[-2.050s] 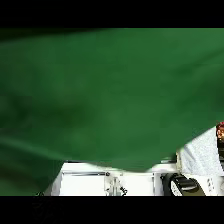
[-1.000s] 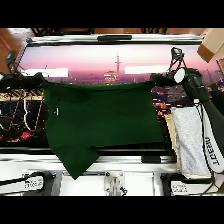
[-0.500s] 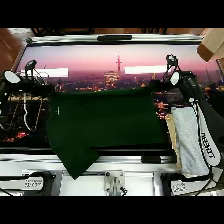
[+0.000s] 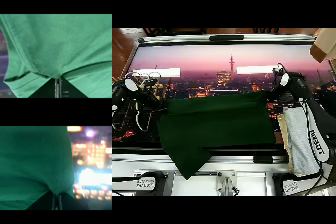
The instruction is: Fold the shirts.
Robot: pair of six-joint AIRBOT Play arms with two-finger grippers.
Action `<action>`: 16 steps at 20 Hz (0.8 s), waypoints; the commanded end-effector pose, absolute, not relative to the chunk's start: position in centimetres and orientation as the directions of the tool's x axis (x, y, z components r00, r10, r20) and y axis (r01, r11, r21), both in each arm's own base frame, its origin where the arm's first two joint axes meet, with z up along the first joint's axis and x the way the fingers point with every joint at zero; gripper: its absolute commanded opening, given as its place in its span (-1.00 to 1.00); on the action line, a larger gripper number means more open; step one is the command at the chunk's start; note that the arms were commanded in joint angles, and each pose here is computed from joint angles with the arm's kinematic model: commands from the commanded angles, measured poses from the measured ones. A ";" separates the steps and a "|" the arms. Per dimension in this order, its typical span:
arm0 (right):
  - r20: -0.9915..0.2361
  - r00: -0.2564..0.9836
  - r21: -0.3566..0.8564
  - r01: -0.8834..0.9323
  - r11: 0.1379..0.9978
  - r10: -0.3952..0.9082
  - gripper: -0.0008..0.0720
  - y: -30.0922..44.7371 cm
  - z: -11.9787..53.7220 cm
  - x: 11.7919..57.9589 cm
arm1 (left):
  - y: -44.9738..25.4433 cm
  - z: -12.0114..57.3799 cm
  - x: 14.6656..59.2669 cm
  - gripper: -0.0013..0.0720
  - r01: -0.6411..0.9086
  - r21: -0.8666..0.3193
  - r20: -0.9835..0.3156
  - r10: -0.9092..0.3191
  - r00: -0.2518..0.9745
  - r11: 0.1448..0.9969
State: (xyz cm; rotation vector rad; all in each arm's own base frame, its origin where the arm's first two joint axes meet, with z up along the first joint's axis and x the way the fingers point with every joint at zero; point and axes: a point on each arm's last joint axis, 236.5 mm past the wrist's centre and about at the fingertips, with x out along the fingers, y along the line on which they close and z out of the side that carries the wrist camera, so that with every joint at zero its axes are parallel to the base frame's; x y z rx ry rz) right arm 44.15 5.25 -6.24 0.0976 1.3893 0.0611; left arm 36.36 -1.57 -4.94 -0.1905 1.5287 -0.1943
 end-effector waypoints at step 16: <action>-0.997 -0.072 0.024 -0.141 0.990 0.014 0.26 1.8 -3.2 37.0 | -0.9 -2.3 29.9 0.41 -0.137 -0.298 -0.941 -0.315 -0.126 0.945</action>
